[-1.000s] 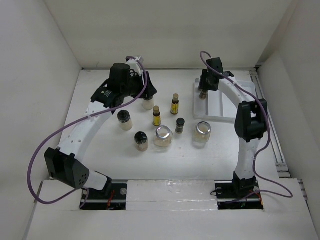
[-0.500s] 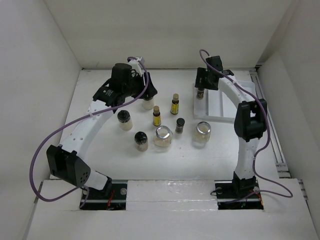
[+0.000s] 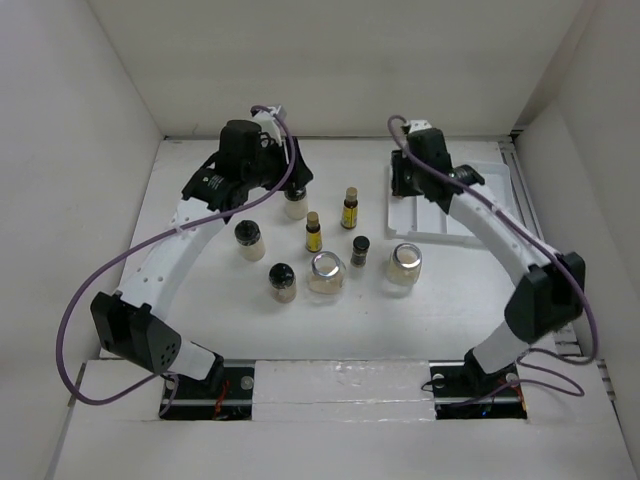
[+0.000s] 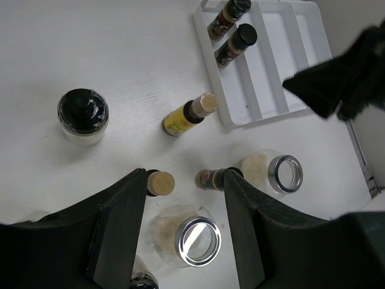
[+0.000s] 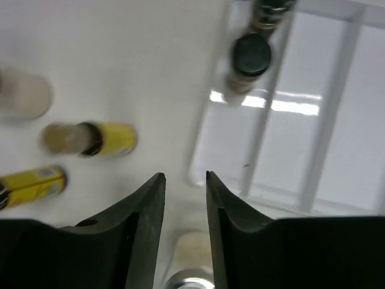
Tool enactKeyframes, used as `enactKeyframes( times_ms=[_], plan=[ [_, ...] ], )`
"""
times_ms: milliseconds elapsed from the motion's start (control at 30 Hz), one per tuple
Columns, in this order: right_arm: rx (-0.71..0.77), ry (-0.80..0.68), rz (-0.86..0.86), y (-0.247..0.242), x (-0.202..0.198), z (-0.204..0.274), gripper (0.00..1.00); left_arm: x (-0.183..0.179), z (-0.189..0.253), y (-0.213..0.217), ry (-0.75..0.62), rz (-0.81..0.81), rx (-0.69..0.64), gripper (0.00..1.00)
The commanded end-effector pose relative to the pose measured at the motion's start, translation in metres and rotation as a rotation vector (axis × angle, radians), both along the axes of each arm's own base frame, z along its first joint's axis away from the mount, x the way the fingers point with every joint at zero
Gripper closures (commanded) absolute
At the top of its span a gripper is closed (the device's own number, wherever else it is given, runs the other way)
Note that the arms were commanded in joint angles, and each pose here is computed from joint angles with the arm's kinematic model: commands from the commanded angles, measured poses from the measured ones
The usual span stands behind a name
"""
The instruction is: Organize the condiment bottles
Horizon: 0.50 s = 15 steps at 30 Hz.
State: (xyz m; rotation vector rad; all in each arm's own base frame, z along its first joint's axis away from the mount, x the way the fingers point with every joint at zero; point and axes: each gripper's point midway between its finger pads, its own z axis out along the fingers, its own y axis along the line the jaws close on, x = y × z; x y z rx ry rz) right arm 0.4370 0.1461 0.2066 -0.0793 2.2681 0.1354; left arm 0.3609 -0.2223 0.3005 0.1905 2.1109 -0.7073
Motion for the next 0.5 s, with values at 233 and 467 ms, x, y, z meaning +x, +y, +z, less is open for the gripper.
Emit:
enactKeyframes(
  times_ms=[233,467],
  plan=[
    [-0.002,0.103,0.365,0.109,-0.130,-0.039,0.14,0.016,0.055,0.012,-0.133,0.069,0.014,0.50],
    [-0.021,0.105,0.319,0.114,-0.119,-0.055,0.16,0.009,0.049,0.011,-0.112,0.054,0.005,0.50]
  ],
)
